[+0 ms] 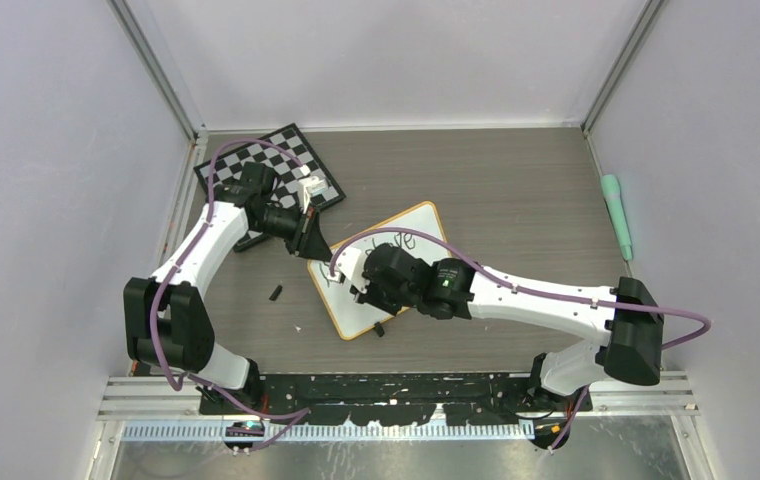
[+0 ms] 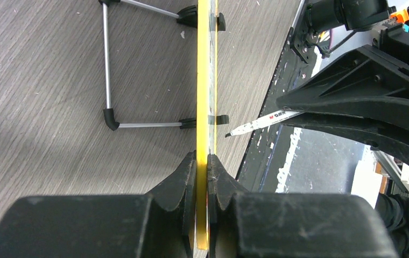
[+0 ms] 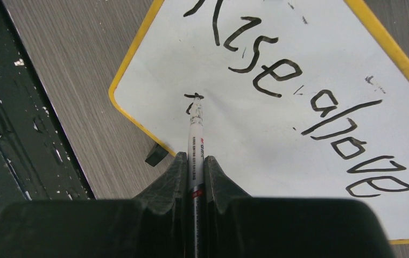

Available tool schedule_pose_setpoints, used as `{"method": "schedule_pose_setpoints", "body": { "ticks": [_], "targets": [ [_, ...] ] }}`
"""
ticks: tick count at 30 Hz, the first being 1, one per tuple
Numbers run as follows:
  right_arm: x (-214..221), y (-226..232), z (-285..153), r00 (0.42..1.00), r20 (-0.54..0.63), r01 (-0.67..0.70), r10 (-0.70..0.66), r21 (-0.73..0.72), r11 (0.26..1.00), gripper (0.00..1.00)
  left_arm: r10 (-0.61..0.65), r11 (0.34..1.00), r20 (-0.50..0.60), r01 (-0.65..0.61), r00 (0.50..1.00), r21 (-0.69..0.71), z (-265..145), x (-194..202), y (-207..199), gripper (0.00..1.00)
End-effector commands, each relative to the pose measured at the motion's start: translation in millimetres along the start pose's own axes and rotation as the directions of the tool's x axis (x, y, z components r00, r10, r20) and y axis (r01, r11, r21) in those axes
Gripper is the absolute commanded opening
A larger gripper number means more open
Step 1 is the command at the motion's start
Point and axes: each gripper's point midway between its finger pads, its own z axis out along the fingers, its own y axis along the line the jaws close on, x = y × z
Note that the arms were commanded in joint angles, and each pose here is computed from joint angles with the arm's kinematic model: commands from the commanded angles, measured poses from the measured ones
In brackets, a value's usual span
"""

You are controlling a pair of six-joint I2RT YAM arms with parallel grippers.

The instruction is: Write a sentence on the whiteboard

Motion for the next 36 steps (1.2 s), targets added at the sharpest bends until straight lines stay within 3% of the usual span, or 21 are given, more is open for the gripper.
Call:
{"method": "schedule_pose_setpoints", "body": {
  "ticks": [1, 25, 36],
  "targets": [
    [-34.6, -8.0, -13.2, 0.994, 0.106, -0.008, 0.005, 0.024, 1.000, 0.00, 0.038, 0.999, 0.006, -0.038, 0.999, -0.014, -1.9, -8.9, 2.4, 0.00],
    [-8.9, -13.8, 13.7, 0.999, 0.011, 0.034, -0.035, 0.081, 0.996, 0.00, 0.043, 0.999, 0.002, -0.043, 0.999, -0.018, -2.0, -7.7, 2.9, 0.00],
    [-21.8, -14.8, -18.7, 0.996, 0.091, 0.000, -0.006, 0.067, 0.998, 0.00, 0.043, 0.999, 0.003, -0.043, 0.999, -0.018, -2.8, -8.3, 1.5, 0.00]
  ]
}}
